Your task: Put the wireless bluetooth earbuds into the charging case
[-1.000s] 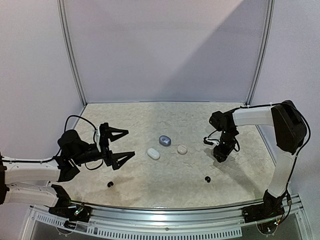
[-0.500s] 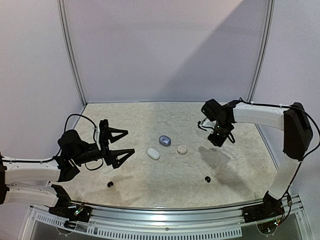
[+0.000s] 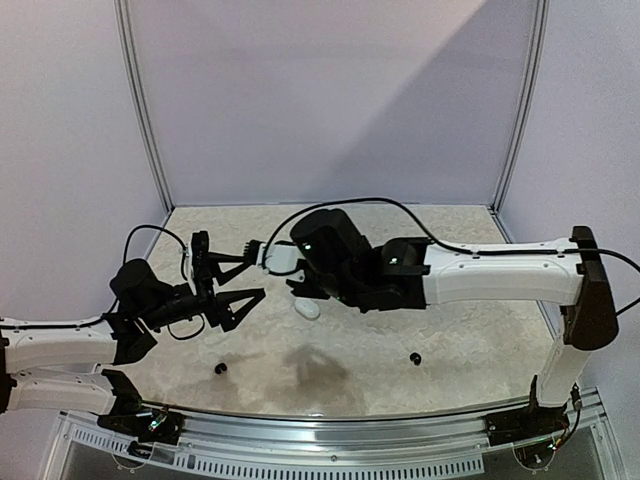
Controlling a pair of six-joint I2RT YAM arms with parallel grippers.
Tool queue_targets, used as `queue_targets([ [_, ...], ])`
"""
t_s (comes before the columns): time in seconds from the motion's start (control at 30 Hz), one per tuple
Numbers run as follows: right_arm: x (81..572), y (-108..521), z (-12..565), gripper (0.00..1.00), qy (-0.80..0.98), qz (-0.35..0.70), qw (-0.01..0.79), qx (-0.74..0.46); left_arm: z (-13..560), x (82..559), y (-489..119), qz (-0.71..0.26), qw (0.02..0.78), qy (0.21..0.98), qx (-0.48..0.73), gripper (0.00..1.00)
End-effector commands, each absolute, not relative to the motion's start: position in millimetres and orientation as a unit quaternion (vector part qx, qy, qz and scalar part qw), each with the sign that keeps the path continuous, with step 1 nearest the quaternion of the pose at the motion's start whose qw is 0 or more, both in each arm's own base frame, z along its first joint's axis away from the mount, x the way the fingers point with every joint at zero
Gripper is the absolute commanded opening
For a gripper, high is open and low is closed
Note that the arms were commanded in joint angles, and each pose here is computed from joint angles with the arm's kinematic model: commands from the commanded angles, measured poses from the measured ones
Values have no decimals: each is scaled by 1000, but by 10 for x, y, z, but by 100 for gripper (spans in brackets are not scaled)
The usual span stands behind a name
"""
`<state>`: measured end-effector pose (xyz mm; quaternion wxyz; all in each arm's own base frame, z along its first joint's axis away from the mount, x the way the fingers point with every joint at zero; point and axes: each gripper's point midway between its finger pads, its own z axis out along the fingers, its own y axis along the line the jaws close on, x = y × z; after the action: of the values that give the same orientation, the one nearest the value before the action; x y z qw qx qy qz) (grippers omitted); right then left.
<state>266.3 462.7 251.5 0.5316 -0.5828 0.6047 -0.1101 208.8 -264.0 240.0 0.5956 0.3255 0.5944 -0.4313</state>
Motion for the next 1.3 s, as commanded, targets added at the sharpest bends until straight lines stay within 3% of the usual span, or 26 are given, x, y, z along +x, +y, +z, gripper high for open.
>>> queue_targets([
  [0.0,2667,4932,2513,0,565,-134,550,-600,2476,2080,-2638,-436,599,590,322,96],
  [0.47,2507,5029,2637,0,551,-73,574,-601,2471,2101,-2598,-432,602,594,313,94],
  [0.8,2286,5053,2556,0,519,-39,563,-642,2511,2163,-2585,-430,604,600,302,83],
  [1.07,2170,5064,2717,0,501,-19,579,-643,2488,2142,-2648,-438,594,595,320,56],
  [1.27,2157,5122,2670,0,486,-31,574,-659,2474,2131,-2669,-438,590,595,328,53],
])
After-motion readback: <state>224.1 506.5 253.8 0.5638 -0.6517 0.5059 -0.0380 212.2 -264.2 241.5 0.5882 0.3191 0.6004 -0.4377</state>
